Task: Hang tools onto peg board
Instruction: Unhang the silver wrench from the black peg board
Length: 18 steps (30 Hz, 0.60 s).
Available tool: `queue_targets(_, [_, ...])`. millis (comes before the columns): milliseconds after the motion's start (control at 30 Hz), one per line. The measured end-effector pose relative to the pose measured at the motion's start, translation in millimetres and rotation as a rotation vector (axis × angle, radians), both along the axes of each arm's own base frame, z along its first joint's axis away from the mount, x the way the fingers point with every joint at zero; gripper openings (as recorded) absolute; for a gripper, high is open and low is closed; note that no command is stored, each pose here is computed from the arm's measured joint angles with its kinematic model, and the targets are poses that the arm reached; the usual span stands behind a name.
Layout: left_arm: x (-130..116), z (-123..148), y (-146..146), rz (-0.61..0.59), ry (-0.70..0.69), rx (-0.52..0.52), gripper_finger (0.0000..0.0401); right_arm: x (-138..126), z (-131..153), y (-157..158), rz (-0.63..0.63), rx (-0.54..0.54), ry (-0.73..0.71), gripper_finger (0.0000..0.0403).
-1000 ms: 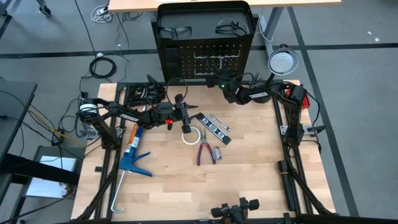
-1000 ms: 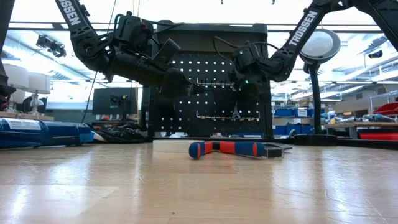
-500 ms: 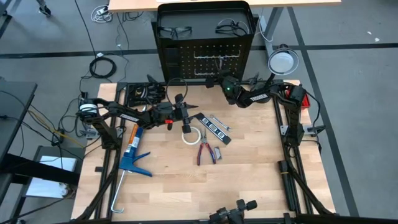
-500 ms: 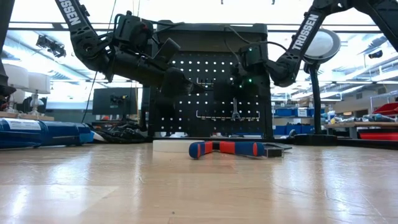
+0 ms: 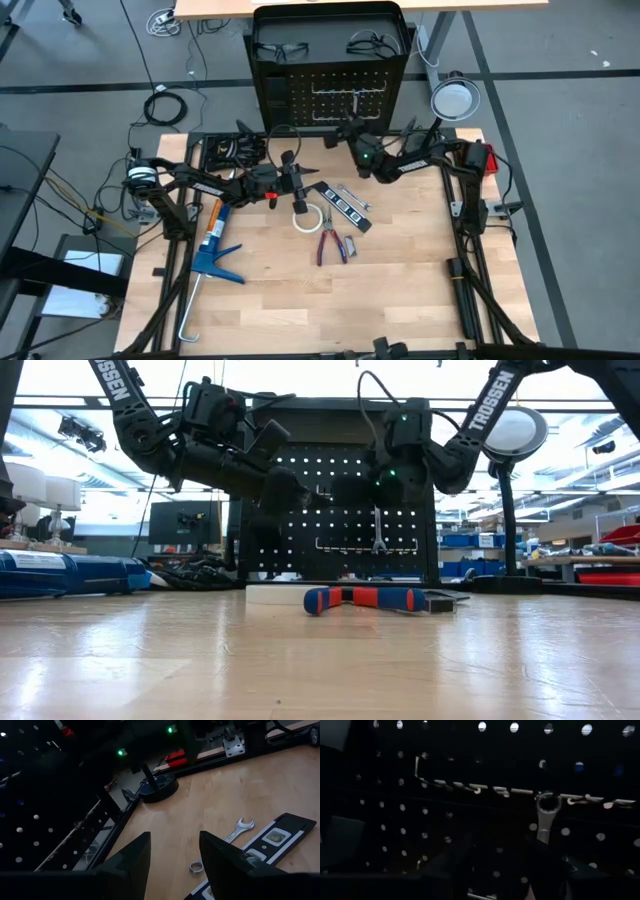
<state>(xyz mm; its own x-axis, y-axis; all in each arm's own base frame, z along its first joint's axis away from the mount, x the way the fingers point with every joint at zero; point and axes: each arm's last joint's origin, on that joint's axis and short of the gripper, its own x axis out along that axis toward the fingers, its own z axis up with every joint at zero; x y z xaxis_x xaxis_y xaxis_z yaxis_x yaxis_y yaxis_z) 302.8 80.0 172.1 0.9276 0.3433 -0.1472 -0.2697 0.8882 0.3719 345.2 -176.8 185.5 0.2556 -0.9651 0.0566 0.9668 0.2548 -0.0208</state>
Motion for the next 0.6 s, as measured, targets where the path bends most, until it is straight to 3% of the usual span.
queue_targets(267, [0.1, 0.5, 0.0, 0.001, -0.007, -0.004, 0.0172, 30.7, 29.5, 13.1, 0.001, -0.009, 0.043, 0.0172])
queue_targets(433, [-0.1, -0.4, 0.1, 0.001, 0.002, -0.007, 0.0172, 26.1, 31.9, 0.9, -0.073, -0.009, 0.07, 0.0172])
queue_targets(600, [-0.1, -0.4, 0.0, 0.001, 0.002, -0.007, 0.0172, 8.5, 16.9, -24.5, -0.124, 0.052, 0.039, 0.0172])
